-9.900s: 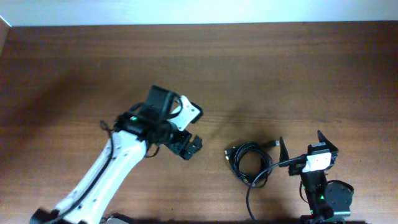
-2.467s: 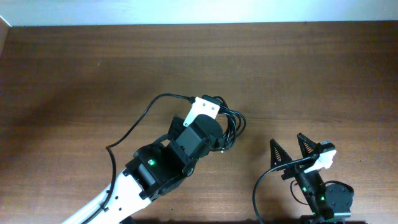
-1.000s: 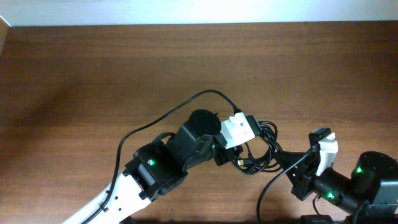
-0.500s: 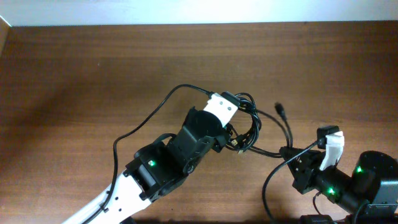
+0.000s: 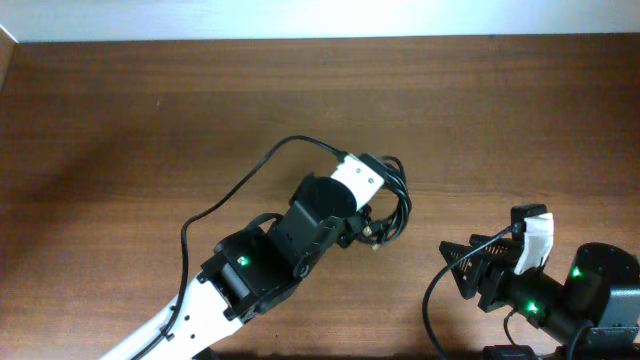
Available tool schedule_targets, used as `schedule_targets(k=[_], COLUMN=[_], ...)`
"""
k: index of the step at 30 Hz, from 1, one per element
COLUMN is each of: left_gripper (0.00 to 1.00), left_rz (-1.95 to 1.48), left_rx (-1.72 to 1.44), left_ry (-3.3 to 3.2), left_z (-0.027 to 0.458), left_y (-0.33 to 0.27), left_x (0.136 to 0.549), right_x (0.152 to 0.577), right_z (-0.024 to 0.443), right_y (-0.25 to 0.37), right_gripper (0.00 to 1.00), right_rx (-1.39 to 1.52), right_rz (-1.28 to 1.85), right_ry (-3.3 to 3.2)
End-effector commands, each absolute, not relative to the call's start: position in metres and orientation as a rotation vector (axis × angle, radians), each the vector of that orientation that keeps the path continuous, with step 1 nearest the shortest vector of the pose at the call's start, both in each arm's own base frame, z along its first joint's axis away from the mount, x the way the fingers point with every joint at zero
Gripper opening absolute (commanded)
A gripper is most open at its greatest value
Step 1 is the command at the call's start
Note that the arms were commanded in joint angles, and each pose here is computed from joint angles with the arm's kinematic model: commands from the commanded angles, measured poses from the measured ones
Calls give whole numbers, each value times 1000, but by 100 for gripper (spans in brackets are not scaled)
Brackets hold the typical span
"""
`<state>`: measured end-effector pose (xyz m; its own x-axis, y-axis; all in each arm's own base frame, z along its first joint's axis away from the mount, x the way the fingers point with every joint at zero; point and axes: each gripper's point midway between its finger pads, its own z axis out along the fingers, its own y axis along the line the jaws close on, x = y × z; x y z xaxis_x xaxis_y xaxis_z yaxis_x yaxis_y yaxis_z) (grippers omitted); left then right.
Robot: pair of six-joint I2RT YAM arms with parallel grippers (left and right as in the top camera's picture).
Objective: Untangle cables
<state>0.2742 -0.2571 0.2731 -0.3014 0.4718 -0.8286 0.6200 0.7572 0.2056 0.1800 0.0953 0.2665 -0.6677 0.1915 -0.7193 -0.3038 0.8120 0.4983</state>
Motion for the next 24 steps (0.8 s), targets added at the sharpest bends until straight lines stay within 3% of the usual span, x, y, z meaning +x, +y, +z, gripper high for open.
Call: schedule_targets(k=[1,5,8,18,24], left_gripper=[0,0,0,0,0], left_rz=[-323,-386,-413,-547,-578], left_rx=[1119,1157,1141,1125,1083], left_ry=[1797,1775,1756,1745,1777], left_z=[283,284,290,297,297], left_y=[-285,-293,-297,-309,-310], left_x=[248,240,240,230,231], right_x=[178,173,172,169,168], right_z=[271,275,276,281,281], right_y=[98,107,108,115,116], right_gripper=[63,55,40,39,16], right_rx=[-120,-216,-226,-293,-295], right_rz=[778,814,825,860,863], right_ry=[2155,2129,2126,2094,2093])
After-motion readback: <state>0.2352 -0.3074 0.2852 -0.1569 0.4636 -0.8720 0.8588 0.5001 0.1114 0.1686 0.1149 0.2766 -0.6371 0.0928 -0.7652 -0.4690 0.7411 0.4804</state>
